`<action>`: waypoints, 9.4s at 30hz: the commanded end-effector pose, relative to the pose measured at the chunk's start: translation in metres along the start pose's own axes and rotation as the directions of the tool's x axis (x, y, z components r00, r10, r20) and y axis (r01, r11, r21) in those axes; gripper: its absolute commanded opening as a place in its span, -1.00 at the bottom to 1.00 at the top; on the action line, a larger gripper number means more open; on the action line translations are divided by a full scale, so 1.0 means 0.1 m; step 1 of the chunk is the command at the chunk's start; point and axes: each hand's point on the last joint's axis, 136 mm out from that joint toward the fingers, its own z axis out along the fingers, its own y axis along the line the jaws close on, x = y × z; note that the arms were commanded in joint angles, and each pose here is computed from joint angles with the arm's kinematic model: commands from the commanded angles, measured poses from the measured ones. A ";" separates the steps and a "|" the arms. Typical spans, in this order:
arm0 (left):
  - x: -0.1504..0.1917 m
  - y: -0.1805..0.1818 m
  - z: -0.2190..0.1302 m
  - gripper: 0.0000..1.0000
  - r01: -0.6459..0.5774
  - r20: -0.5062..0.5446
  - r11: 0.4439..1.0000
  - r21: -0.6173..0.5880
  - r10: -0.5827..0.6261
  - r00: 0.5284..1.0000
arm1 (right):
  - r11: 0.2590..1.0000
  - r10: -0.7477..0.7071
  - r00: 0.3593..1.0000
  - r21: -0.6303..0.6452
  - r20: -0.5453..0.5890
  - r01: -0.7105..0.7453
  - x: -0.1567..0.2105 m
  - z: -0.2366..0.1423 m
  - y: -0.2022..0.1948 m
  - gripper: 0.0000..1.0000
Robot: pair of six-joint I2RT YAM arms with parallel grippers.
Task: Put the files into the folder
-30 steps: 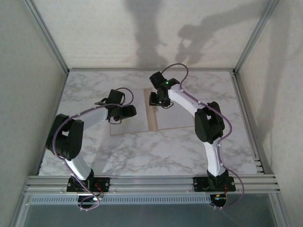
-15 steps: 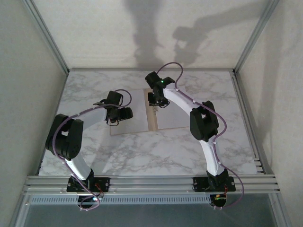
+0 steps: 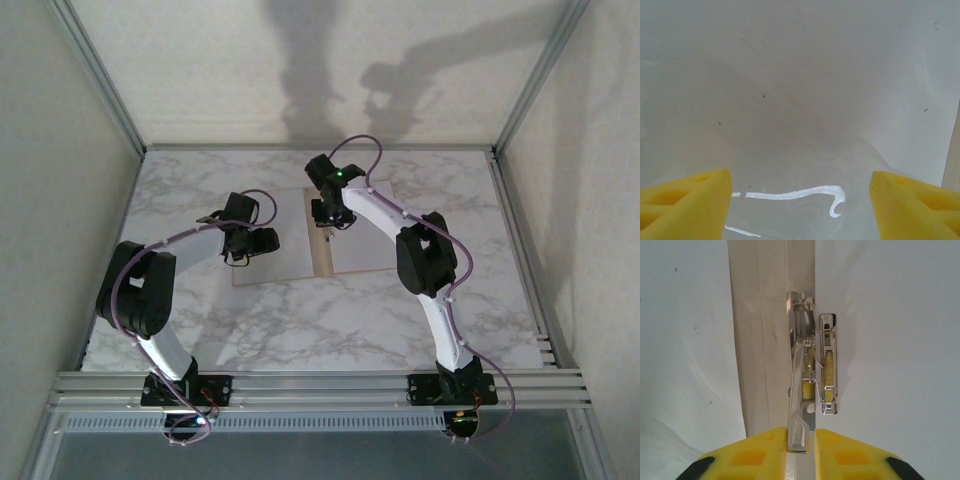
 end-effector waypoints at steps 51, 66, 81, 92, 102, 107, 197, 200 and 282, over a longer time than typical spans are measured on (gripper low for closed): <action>0.01 0.13 -0.06 0.43 0.029 0.011 1.000 0.005 -0.029 1.000 | 0.997 -0.076 0.997 0.021 -0.017 0.076 0.00 0.00 0.07 -0.49; 0.01 0.16 -0.06 0.42 0.029 0.006 1.000 -0.007 -0.029 1.000 | 0.996 -0.075 0.997 0.035 -0.033 0.077 0.03 0.04 0.04 -0.57; 0.02 0.17 -0.04 0.42 0.030 -0.001 0.999 -0.010 -0.030 1.000 | 0.995 -0.086 0.995 0.047 -0.054 0.089 0.07 0.04 0.02 -0.57; 0.05 0.20 -0.02 0.42 0.035 -0.006 0.999 -0.016 -0.035 0.999 | 0.994 -0.086 0.995 0.070 -0.050 0.089 -0.01 0.00 0.01 -0.37; 0.06 0.22 -0.01 0.42 0.034 -0.009 0.999 -0.023 -0.034 0.999 | 0.994 -0.082 0.995 0.064 -0.054 0.085 0.00 0.02 0.02 -0.52; 0.06 0.22 -0.01 0.42 0.034 -0.011 0.999 -0.025 -0.034 0.999 | 0.994 -0.082 0.995 0.060 -0.058 0.086 0.02 0.03 0.03 -0.59; 0.19 0.35 0.07 0.43 0.055 -0.060 0.998 -0.042 -0.057 0.997 | 0.911 -0.263 0.946 0.273 -0.191 0.309 0.48 0.43 -0.21 -0.89; 0.20 0.35 0.07 0.43 0.054 -0.062 0.998 -0.042 -0.057 0.996 | 0.908 -0.267 0.944 0.276 -0.195 0.314 0.49 0.45 -0.22 -0.89; 0.24 0.36 0.14 0.43 0.064 -0.093 0.998 -0.028 -0.066 0.993 | 0.839 -0.370 0.898 0.328 -0.240 0.433 0.42 0.60 -0.31 -1.00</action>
